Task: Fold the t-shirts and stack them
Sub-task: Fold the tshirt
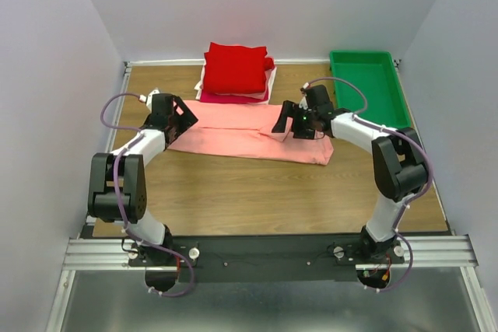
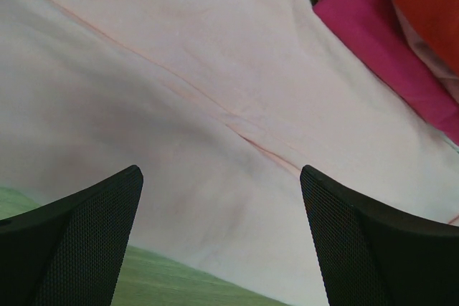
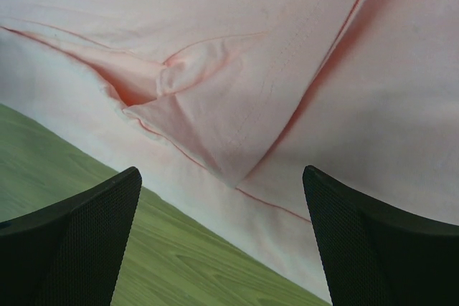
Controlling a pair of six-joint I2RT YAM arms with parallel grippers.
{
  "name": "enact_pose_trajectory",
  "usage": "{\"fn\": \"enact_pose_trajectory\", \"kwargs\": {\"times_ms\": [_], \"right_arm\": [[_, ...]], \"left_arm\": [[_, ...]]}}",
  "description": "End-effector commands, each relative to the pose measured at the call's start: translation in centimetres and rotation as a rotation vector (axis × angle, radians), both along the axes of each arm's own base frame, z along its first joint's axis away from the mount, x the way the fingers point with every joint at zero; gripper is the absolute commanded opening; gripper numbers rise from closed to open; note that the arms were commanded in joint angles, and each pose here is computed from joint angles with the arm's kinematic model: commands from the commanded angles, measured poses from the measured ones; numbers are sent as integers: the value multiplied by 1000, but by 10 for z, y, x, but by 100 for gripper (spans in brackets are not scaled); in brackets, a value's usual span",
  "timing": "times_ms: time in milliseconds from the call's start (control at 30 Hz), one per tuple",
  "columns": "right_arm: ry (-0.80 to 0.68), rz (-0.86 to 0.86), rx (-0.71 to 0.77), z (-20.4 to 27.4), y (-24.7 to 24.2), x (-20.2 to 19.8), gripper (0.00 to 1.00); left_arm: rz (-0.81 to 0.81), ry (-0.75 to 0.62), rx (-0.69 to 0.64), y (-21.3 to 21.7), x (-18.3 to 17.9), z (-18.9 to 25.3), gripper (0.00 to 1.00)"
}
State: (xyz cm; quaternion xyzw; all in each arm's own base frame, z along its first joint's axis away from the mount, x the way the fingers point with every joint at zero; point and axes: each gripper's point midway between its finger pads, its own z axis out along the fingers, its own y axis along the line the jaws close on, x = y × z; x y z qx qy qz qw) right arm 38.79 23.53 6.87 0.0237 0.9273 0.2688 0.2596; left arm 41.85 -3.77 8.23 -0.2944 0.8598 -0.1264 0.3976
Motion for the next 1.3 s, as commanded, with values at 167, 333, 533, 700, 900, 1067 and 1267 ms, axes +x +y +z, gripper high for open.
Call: {"fn": "enact_pose_trajectory", "kwargs": {"times_ms": [167,333,533,700,900,1067,1267], "right_arm": [[14,43,85,-5,35,10,100],[-6,38,94,0,46,17,100],[-21,32,107,5,57,25,100],[-49,10,169,12,75,45,100],[-156,-45,170,37,85,74,100],[-234,-45,152,57,85,88,100],[-320,-29,97,82,72,85,100]], "left_arm": [[-24,50,17,-2,6,-27,98],[-28,61,14,-3,8,-32,98],[-39,70,0,-6,8,-35,98],[-40,66,3,-6,10,-34,98],[-23,64,24,-1,9,-31,98],[-9,62,41,3,8,-27,98],[-20,73,56,4,8,-26,98]]}}
